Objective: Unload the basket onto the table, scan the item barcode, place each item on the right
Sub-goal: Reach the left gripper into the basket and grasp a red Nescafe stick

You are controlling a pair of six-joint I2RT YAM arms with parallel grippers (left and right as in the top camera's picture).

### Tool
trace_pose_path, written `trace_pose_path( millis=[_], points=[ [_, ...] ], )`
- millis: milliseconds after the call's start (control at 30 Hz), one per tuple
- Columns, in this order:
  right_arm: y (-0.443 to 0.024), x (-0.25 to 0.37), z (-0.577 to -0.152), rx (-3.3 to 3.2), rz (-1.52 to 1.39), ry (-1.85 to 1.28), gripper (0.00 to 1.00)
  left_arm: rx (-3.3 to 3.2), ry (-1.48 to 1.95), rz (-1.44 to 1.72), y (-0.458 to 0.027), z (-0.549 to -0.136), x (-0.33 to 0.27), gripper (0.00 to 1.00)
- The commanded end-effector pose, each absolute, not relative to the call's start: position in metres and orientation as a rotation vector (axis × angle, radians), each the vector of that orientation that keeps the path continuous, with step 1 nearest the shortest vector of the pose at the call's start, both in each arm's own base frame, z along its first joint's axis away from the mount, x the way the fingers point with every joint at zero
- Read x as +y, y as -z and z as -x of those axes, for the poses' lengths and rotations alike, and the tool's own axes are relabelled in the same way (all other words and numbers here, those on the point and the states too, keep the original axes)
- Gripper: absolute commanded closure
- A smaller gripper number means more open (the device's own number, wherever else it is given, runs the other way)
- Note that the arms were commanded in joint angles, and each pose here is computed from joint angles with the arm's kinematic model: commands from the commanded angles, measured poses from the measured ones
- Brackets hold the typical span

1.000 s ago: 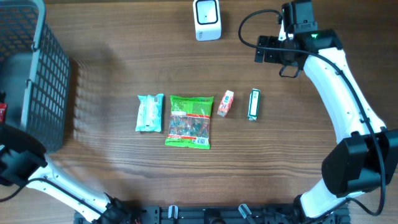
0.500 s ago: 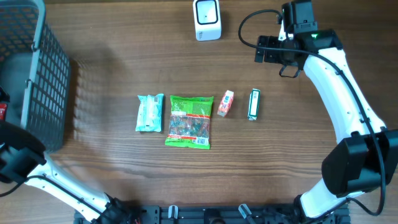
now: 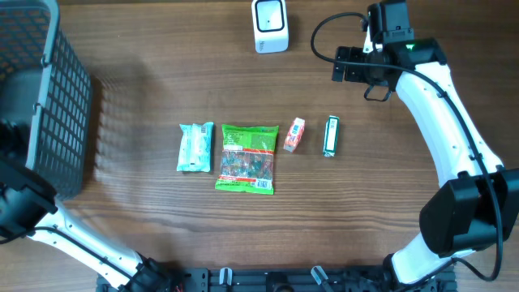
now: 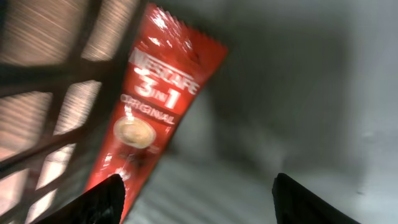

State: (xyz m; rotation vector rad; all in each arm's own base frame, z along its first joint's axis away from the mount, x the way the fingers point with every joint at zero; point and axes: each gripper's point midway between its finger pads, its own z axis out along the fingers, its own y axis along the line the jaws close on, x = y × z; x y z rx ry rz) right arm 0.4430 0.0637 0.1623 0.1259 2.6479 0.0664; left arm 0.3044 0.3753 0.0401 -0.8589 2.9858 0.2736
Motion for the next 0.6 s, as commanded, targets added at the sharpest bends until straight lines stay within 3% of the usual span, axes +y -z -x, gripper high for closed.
trace_pose_path(
  millis=[0,400,567],
  points=[
    [-0.170,0.065,-0.445,2.627,-0.135,-0.078,0.00,3.066,-0.278,0.810,-0.005,-0.284,0.376,0.27],
    [-0.170,0.065,-0.445,2.627,-0.135,-0.078,0.00,3.011,-0.041,0.848,0.025,-0.260,0.371,0.27],
    [-0.170,0.065,-0.445,2.627,-0.135,-0.078,0.00,2.945,0.215,0.861,0.037,-0.269,0.339,0.37]
  ],
)
